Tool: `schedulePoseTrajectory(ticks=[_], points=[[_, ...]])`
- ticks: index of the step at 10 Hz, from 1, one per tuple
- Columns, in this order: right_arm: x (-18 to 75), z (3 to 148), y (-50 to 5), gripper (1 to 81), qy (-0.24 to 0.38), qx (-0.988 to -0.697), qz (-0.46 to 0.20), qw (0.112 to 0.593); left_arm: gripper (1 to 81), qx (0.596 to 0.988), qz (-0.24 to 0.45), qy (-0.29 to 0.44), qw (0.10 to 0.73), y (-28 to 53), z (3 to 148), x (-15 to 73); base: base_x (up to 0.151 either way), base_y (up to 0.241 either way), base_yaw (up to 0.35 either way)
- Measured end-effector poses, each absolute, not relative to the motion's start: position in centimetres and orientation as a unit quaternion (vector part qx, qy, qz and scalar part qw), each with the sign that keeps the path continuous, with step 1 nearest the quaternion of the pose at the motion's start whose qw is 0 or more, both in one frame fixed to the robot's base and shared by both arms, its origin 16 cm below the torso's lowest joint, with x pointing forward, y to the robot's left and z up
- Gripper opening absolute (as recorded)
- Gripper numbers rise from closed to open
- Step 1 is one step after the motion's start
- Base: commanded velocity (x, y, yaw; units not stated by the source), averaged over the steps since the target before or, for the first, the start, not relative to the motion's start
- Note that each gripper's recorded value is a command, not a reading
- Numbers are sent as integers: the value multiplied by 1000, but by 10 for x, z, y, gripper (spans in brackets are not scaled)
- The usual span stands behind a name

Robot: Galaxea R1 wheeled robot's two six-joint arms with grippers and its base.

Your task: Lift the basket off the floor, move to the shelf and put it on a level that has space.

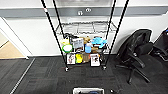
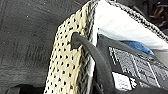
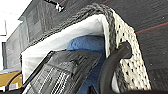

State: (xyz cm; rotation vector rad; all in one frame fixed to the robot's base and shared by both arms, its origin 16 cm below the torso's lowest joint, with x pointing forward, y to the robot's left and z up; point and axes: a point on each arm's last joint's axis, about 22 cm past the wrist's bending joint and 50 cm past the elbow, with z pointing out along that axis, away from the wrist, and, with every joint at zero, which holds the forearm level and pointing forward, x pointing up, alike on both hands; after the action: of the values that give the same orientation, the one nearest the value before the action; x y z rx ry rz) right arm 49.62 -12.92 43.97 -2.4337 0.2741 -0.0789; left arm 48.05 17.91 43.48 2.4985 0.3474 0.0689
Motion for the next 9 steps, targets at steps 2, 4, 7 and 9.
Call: schedulePoseTrajectory(ticks=[2, 4, 7, 9], points=[[469, 436, -133, 10, 114, -936, -15, 334, 10, 942, 18, 133, 307, 175, 440, 467, 0, 0, 0], [452, 438, -133, 10, 118, -936, -4, 332, 10, 942, 6, 136, 306, 174, 442, 450, 0, 0, 0], [447, 452, -133, 10, 117, -935, -7, 333, 10, 942, 18, 132, 309, 175, 463, 459, 0, 0, 0], [447, 468, -133, 10, 115, -935, -21, 334, 10, 941, 25, 131, 311, 174, 476, 452, 0, 0, 0]])
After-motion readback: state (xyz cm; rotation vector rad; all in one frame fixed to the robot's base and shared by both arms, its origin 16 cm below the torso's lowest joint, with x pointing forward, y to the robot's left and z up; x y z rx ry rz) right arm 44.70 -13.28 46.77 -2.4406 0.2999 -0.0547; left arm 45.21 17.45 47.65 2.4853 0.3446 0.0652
